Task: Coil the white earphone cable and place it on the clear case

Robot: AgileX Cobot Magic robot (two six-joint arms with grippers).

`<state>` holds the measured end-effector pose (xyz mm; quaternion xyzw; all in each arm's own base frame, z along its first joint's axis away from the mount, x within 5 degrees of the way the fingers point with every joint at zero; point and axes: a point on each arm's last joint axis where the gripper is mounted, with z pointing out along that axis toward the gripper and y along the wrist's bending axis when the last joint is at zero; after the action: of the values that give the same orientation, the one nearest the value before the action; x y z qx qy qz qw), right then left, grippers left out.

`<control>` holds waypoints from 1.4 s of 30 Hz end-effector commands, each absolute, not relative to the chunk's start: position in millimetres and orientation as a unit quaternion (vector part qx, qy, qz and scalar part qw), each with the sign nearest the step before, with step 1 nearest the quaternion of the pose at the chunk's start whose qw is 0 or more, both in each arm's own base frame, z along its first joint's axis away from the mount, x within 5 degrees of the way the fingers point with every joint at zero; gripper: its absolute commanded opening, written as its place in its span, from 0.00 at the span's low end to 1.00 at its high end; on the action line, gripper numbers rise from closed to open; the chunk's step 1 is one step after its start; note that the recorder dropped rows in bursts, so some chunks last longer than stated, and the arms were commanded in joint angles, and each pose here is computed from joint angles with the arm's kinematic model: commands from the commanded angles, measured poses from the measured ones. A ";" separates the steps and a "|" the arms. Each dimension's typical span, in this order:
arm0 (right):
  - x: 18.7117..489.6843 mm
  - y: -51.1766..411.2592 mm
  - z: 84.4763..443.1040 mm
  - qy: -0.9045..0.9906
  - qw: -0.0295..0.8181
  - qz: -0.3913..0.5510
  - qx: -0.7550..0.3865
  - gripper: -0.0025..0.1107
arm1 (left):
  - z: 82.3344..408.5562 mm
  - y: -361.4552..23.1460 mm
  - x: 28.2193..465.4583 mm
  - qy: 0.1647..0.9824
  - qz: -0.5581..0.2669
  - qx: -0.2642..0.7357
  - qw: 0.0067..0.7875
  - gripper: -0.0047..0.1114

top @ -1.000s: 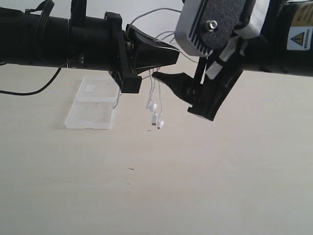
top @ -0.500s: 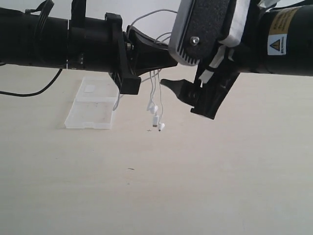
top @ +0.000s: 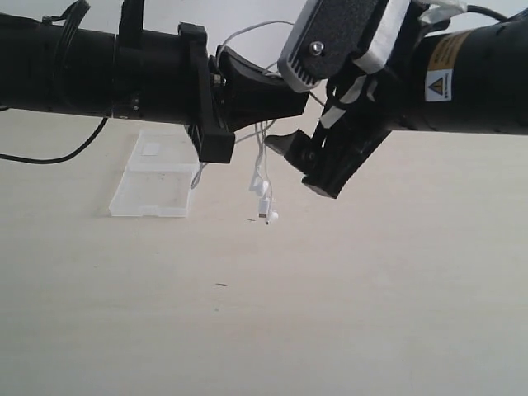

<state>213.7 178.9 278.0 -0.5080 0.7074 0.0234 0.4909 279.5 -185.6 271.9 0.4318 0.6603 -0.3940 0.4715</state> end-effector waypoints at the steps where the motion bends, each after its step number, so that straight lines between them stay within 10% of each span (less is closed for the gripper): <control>1: 218.2 182.2 272.9 0.734 0.487 0.055 -0.471 0.95 | 275.1 -186.1 279.7 0.657 -0.404 0.426 0.472 0.04; 42: 209.1 202.1 258.9 0.746 0.548 0.203 -0.320 0.95 | 285.6 -159.2 285.5 0.622 -0.458 0.407 0.488 0.04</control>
<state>211.7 194.2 262.2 -0.3107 0.7574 0.1940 0.5406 285.0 -161.6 282.3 0.4106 0.6297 -0.4476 0.4843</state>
